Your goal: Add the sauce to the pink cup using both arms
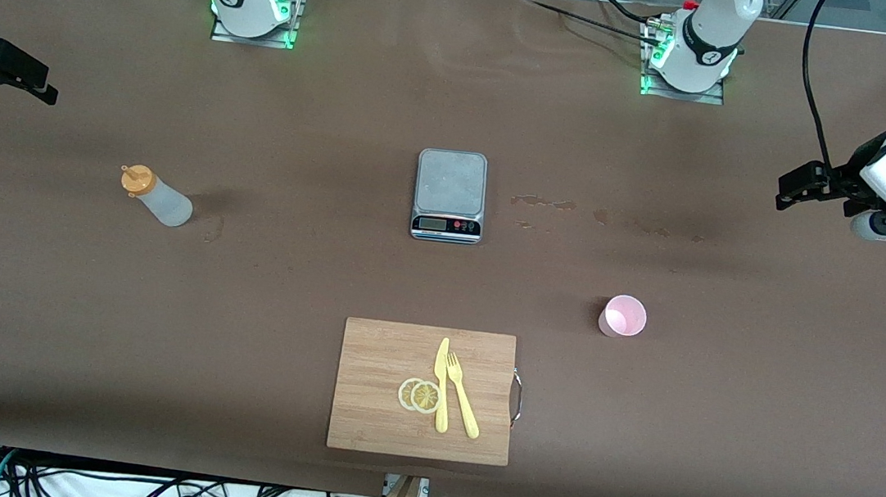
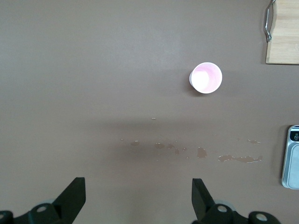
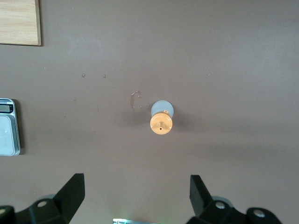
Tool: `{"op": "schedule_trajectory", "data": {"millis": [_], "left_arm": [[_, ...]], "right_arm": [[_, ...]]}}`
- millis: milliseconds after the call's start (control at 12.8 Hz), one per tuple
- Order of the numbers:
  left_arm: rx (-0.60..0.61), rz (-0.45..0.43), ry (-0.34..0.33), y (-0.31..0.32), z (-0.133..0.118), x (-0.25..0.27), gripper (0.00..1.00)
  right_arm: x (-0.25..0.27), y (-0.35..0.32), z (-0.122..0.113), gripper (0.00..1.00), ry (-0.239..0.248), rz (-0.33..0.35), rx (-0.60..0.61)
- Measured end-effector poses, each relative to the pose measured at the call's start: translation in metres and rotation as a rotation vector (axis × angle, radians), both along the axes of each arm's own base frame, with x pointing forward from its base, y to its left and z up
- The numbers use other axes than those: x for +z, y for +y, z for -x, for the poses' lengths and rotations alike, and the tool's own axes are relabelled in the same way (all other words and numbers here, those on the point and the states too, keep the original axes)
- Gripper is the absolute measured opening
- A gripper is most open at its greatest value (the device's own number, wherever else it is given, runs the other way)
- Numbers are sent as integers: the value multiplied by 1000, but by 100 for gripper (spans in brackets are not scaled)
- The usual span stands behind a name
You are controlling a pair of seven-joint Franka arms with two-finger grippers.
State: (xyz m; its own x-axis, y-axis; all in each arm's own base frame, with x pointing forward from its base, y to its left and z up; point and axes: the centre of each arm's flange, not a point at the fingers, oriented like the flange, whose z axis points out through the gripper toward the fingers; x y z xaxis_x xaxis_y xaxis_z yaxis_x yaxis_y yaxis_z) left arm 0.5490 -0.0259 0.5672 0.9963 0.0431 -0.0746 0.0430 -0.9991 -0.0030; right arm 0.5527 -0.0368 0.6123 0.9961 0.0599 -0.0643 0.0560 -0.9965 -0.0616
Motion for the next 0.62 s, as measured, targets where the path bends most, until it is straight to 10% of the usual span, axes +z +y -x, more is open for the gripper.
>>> {"op": "schedule_trajectory", "data": {"millis": [623], "left_arm": [[-23, 2, 0, 0, 0, 1, 100]], "right_arm": [[1, 0, -1, 100, -8, 1, 0]]}}
